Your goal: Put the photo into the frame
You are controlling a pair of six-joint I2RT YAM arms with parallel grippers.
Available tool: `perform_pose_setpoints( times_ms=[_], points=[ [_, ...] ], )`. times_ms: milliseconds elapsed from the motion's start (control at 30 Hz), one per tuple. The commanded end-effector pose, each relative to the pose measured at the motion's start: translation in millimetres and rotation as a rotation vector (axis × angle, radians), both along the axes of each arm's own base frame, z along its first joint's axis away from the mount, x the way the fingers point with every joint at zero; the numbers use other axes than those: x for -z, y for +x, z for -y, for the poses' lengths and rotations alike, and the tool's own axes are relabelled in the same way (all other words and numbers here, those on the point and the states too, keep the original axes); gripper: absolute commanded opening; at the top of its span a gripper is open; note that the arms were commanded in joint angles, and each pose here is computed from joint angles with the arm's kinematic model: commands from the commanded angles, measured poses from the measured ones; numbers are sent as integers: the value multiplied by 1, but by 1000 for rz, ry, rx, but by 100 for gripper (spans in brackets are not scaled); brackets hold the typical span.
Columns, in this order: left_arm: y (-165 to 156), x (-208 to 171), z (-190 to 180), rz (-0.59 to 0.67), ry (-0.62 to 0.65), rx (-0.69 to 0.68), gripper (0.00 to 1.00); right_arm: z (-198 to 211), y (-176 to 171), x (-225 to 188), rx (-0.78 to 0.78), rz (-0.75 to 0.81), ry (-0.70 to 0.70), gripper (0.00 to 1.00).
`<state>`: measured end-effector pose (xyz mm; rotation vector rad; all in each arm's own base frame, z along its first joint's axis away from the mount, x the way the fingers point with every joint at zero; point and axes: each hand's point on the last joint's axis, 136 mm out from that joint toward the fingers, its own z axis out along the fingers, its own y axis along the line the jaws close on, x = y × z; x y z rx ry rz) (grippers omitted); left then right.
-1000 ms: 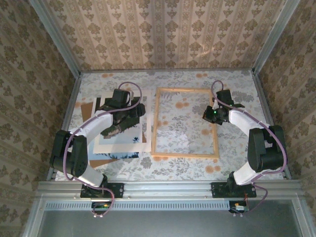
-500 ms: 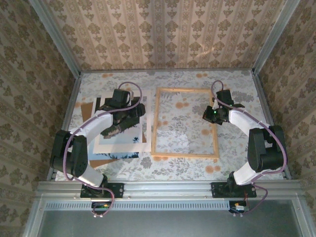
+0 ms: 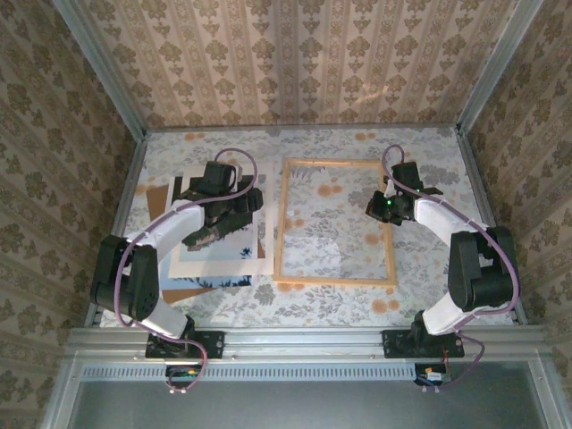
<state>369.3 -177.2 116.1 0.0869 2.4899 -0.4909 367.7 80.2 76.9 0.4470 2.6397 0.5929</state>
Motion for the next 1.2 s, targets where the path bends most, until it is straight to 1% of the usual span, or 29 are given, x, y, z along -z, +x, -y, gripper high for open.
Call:
perform_pose_setpoints(
  times_ms=[0, 233, 367, 667, 867, 1167],
  points=[
    [4, -6, 1, 17, 21, 15, 83, -6, 14, -9, -21, 38, 23, 4],
    [3, -6, 1, 15, 20, 16, 83, -6, 16, -7, -25, 35, 16, 10],
    [4, -7, 1, 18, 21, 15, 83, -3, 17, -7, -23, 36, 4, 17],
    [3, -5, 0, 15, 27, 16, 83, 2, 17, 1, -9, 10, -31, 39],
    [3, -4, 0, 14, 30, 16, 83, 9, 17, 9, 5, -17, -65, 49],
    [2, -3, 0, 13, 31, 17, 83, 16, 17, 19, 20, -45, -107, 55]
  ],
)
